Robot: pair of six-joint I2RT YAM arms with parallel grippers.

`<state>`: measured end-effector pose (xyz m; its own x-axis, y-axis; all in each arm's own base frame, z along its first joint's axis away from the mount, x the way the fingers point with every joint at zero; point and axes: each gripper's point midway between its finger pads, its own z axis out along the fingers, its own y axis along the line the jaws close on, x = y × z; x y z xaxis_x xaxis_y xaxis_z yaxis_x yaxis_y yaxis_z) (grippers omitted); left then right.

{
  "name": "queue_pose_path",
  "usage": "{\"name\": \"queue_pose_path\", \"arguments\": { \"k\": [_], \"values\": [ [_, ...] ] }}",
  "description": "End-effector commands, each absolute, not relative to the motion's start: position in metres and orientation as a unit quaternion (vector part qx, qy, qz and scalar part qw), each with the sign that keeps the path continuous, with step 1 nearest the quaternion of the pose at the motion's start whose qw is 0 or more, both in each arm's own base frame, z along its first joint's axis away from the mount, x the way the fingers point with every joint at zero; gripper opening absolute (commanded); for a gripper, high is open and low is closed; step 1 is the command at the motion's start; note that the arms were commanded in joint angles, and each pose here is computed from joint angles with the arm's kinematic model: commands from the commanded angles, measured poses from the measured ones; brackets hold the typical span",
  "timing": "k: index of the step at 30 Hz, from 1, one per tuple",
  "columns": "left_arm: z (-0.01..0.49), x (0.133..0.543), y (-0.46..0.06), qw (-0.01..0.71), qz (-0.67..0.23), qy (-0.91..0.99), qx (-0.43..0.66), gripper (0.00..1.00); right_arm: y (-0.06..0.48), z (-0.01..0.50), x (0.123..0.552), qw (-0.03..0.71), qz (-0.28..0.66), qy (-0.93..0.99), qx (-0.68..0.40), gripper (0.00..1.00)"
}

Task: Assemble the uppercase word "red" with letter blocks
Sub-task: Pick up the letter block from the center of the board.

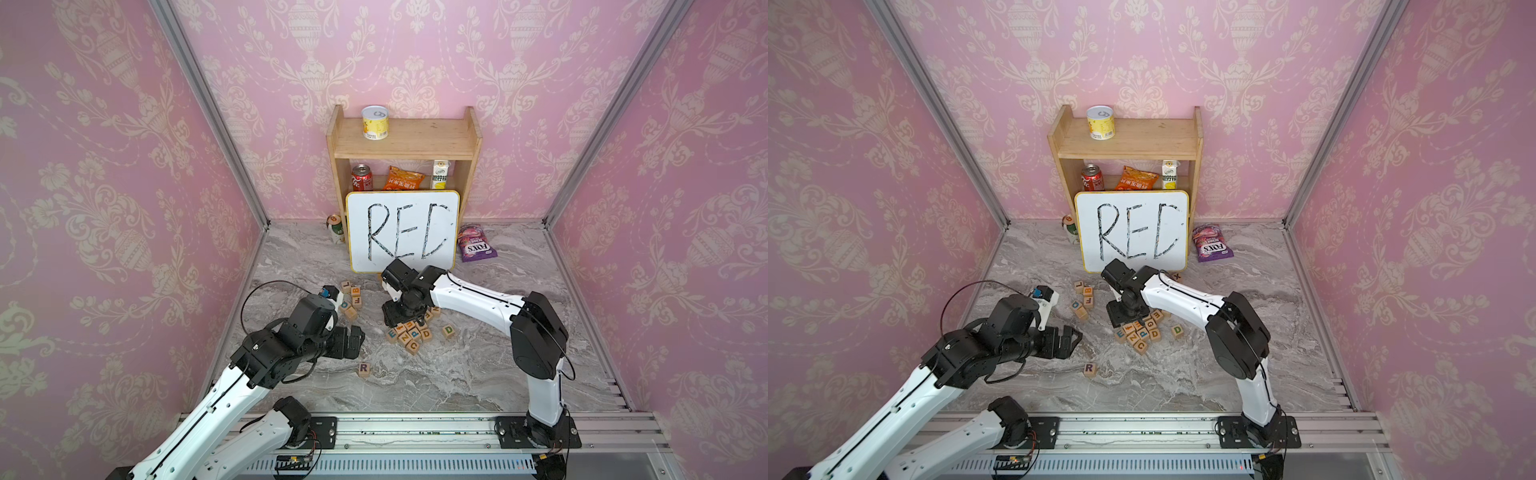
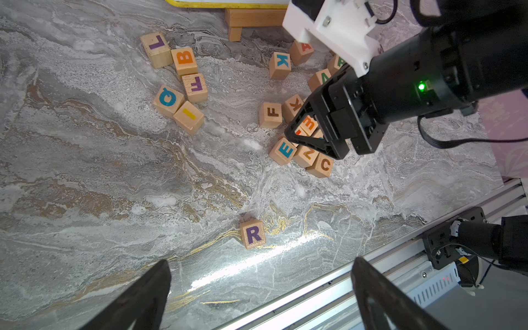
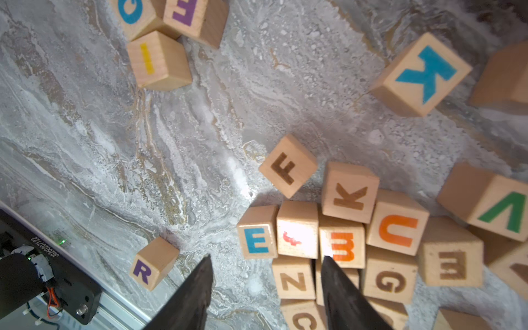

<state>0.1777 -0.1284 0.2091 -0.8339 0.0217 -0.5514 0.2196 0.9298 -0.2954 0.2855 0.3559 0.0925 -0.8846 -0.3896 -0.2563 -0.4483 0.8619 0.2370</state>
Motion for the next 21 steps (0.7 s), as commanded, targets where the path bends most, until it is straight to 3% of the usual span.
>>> {"name": "queue_pose_path", "arguments": {
  "k": [1,21],
  "values": [
    [0.201,0.175,-0.120,0.272,-0.159,0.948,0.050,0.99,0.373,0.089,0.277,0.088,0.158,0.958,-0.222,0.59],
    [0.198,0.174,-0.123,0.262,-0.162,0.949,0.059,0.99,0.389,0.056,0.280,0.064,0.155,0.961,-0.221,0.63]
  ]
}}
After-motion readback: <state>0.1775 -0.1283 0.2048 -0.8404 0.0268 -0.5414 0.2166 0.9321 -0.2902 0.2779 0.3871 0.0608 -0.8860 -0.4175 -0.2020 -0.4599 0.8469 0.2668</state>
